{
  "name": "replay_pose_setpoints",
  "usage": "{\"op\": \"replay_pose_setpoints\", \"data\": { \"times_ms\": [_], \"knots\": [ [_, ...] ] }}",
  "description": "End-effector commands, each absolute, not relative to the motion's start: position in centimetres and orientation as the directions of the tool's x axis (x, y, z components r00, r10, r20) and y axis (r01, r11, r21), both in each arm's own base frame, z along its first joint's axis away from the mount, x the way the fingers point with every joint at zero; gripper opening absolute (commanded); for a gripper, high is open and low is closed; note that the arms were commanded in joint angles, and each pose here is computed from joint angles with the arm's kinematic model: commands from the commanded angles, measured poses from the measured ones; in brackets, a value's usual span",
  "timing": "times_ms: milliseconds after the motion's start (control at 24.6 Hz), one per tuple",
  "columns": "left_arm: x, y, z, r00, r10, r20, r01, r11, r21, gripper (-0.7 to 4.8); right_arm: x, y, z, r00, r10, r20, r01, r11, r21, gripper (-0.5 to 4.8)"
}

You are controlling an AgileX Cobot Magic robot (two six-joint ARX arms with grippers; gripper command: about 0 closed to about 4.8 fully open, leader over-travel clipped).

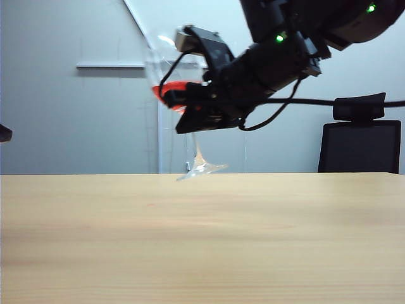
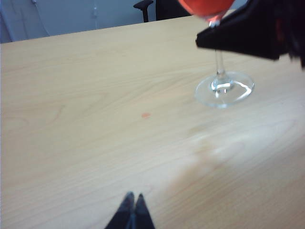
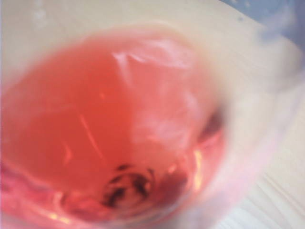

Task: Gently pick up the goblet, rotate it counterclockwise for two full turns (viewing from above), and then place it back on the table.

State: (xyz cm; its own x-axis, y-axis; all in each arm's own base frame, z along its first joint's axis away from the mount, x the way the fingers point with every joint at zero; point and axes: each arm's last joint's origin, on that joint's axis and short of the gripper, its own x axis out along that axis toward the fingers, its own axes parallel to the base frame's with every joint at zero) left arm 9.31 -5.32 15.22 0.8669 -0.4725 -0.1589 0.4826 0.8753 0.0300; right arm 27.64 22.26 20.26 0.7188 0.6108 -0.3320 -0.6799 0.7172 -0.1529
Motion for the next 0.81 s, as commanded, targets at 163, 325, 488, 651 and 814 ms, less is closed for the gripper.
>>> {"op": "replay_pose_setpoints", "data": {
  "times_ms": [163, 325, 488, 651, 814],
  "knots": [
    [9.3, -5.3, 15.4, 0.868, -0.477, -0.141, 0.485, 0.874, 0.029, -0.05, 26.7, 23.5, 21.4, 0.732, 0.637, -0.243, -0.682, 0.683, -0.263, -0.09],
    [9.2, -5.3, 15.6, 0.870, -0.478, -0.125, 0.484, 0.874, 0.029, -0.05, 26.0, 23.4, 21.0, 0.738, 0.656, -0.162, -0.672, 0.688, -0.274, -0.09],
    [9.2, -5.2, 15.7, 0.871, -0.478, -0.114, 0.484, 0.875, 0.029, -0.05, 25.0, 22.5, 19.9, 0.737, 0.672, -0.075, -0.673, 0.720, -0.168, -0.09],
    [9.2, -5.2, 15.7, 0.871, -0.478, -0.113, 0.484, 0.875, 0.029, -0.05, 24.3, 21.2, 19.0, 0.714, 0.701, 0.001, -0.701, 0.713, -0.014, -0.09],
    [9.2, -5.2, 15.7, 0.871, -0.478, -0.114, 0.484, 0.875, 0.029, -0.05, 24.0, 19.0, 17.9, 0.697, 0.713, 0.079, -0.716, 0.686, 0.128, -0.09]
  ]
}}
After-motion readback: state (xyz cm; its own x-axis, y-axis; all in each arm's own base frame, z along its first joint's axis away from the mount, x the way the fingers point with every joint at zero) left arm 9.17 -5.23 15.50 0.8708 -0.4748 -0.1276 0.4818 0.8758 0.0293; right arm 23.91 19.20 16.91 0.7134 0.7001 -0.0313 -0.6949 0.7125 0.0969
